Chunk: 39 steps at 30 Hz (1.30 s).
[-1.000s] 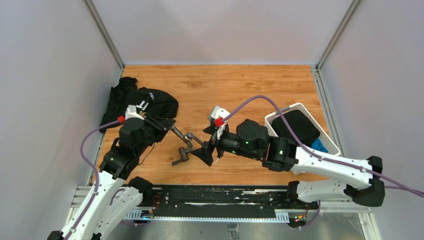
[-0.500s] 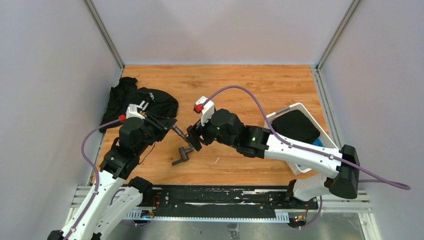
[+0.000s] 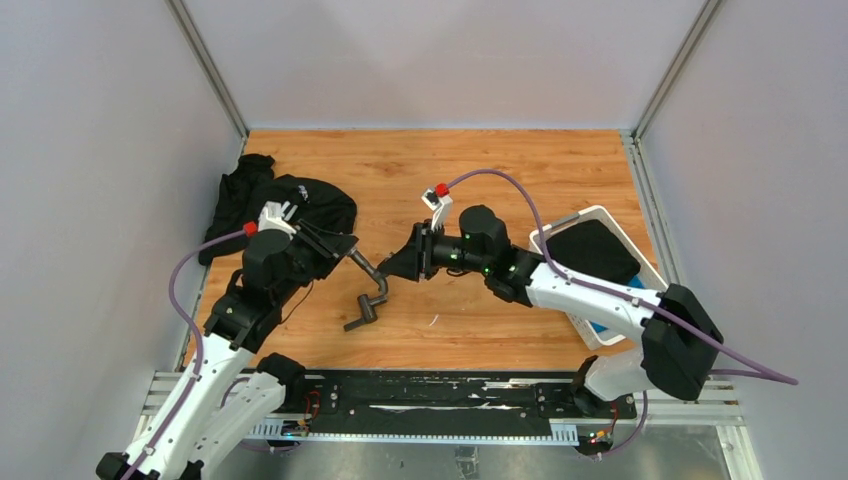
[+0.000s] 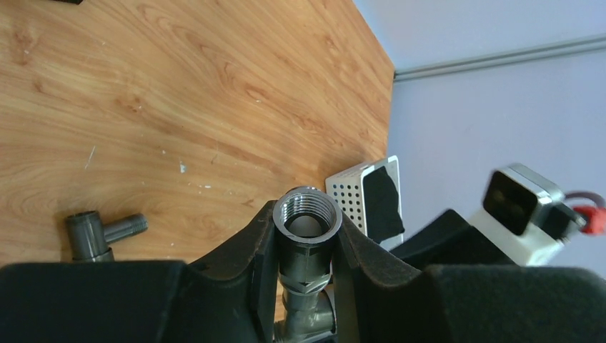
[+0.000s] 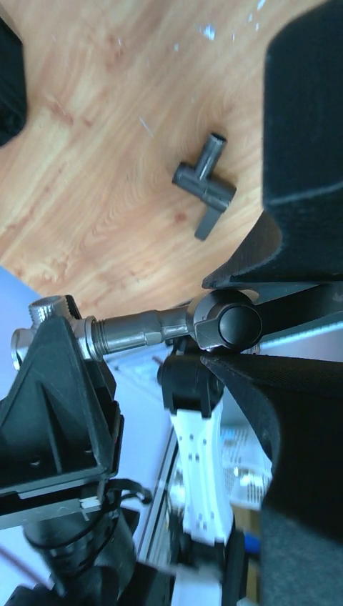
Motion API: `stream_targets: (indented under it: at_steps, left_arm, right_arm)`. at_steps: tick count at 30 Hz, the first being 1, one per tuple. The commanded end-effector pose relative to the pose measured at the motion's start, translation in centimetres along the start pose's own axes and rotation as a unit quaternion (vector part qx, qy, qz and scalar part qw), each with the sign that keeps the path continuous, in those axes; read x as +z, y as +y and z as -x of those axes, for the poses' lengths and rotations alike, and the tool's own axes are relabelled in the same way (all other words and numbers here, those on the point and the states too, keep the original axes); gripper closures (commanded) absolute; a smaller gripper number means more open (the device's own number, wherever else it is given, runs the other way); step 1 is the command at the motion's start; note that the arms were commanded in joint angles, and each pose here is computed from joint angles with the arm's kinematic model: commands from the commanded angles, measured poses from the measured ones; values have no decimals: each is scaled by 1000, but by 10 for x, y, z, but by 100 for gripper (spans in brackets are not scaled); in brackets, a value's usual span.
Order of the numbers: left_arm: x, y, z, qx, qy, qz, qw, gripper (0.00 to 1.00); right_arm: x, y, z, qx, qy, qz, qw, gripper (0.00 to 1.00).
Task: Install the water faucets
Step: Screw the water faucet onto the adaptor.
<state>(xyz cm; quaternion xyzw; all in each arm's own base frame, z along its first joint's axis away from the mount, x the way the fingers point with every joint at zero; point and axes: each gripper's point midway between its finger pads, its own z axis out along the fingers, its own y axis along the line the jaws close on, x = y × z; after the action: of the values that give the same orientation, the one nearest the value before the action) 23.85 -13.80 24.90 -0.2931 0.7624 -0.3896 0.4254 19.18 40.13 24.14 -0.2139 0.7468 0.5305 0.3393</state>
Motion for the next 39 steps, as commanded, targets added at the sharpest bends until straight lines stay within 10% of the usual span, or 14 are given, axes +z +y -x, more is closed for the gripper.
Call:
stream_targets:
  at_steps: [1, 12, 18, 20, 21, 22, 32, 39]
  left_arm:
    - [-12, -41, 4, 14, 6, -84, 996, 100]
    - [-21, -68, -18, 76, 68, -168, 981, 100]
    - [-24, -80, -22, 117, 91, -189, 971, 100]
    - [-24, -79, -19, 122, 84, -180, 972, 100]
    - [-24, -76, -18, 123, 83, -169, 974, 100]
    - [-23, -73, -18, 123, 86, -156, 976, 100]
    - [-20, -59, -7, 87, 69, -87, 990, 100]
    - [-2, -32, -15, 43, 102, 15, 994, 100]
  right_arm:
    - [-5, 8, 23, 114, -24, 99, 988, 94]
    - [-25, 8, 52, 285, -33, 303, 909, 100]
    - [-27, 1, 27, 262, -2, 277, 924, 99]
    - [-28, -10, 22, 248, 0, 238, 939, 81]
    - [-28, -17, 19, 232, 4, 213, 949, 49]
    - [-30, -23, 16, 221, 11, 185, 958, 41]
    - [-89, -91, 26, -14, 16, -165, 986, 16]
    - [-123, -61, 52, -398, -84, -288, 867, 13]
